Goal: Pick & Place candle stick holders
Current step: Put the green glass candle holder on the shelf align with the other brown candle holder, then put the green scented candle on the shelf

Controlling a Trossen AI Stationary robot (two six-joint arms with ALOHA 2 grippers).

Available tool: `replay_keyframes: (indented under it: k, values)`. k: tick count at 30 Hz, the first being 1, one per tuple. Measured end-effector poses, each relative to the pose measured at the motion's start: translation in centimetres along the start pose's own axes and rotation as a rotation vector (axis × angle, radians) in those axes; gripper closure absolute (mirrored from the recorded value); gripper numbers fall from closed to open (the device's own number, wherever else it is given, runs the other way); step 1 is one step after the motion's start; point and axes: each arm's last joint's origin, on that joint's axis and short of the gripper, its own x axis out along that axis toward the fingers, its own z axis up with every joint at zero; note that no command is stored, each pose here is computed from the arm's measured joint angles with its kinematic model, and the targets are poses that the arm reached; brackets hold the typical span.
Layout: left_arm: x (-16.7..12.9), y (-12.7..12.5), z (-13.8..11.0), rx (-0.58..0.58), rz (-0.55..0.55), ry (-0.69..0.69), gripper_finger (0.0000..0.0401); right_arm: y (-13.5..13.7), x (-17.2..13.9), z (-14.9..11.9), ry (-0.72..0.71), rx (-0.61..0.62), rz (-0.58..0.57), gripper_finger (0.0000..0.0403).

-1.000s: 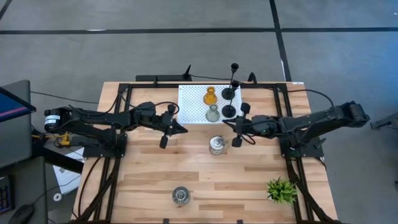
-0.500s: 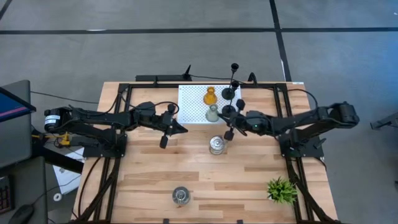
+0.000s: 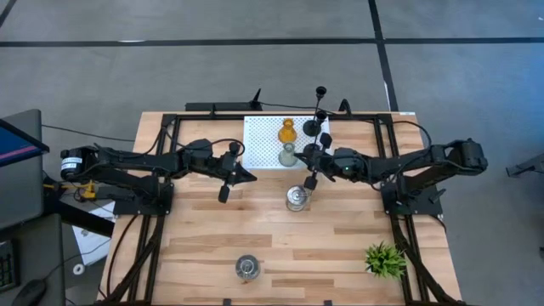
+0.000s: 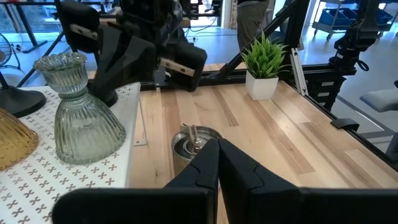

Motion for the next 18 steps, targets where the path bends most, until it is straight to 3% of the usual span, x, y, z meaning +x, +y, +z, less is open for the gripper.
replay_keyframes:
  k: [4, 9, 12, 18]
  values:
    - [0.0, 0.0, 0.0, -0.004, -0.001, 0.003, 0.0393, -0.1, -0.6, 0.3, 0.014, -0.012, 0.01, 0.0403]
    - [0.2, -0.3, -0.4, -0.01, -0.016, 0.019, 0.0393, -0.1, -2.4, 0.4, 0.087, -0.012, 0.12, 0.0403]
    - [0.3, -0.7, -1.5, 0.006, -0.037, 0.053, 0.0393, -0.1, -3.5, 0.6, 0.089, 0.006, 0.192, 0.0403]
    - [1.1, -1.7, -3.8, 0.027, -0.081, 0.074, 0.0393, -0.2, -5.7, 1.0, 0.021, 0.015, 0.217, 0.0403]
